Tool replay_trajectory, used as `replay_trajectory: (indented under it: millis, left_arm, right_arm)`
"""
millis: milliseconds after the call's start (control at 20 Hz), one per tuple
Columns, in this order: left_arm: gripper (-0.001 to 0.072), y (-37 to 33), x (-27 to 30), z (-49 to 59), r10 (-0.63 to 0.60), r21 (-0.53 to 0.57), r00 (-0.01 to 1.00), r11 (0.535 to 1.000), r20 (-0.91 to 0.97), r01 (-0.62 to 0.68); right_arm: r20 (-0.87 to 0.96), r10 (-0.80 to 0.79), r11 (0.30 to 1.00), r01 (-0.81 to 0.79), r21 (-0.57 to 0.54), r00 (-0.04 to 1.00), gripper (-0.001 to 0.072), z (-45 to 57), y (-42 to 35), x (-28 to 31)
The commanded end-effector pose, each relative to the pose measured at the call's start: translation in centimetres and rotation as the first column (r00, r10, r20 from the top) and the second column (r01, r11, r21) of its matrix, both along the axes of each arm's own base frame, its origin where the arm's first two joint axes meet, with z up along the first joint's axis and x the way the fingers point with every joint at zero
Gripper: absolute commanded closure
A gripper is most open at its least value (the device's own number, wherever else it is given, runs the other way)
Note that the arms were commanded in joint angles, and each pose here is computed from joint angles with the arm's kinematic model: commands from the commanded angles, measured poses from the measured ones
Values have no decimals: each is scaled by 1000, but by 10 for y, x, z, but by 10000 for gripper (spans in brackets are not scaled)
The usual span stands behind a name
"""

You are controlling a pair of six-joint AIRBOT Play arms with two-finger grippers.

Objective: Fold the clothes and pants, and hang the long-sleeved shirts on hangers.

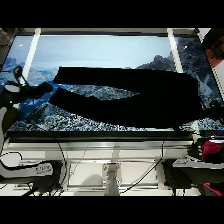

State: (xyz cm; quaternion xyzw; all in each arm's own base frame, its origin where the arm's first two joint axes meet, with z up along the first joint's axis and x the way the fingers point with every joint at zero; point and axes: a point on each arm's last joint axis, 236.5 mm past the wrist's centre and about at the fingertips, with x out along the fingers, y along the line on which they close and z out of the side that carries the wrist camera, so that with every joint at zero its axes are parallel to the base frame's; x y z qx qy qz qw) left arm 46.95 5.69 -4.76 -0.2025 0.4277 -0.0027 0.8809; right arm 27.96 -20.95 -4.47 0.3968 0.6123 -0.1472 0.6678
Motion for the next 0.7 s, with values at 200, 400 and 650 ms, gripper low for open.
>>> replay_trajectory:
  millis: [200,400,650]
  left_arm:
    - [140,-31,34,-34,-72,129,995,990,68,63]
    - [151,-32,33,-44,-73,124,996,990,49,66]
    - [487,-40,31,-51,-91,115,995,990,31,87]
  right_arm:
    - [16,50,999,-50,5,999,694,1,12,10]
    - [16,52,999,-52,6,999,694,1,12,10]
    - [17,51,999,-51,5,999,694,1,12,10]
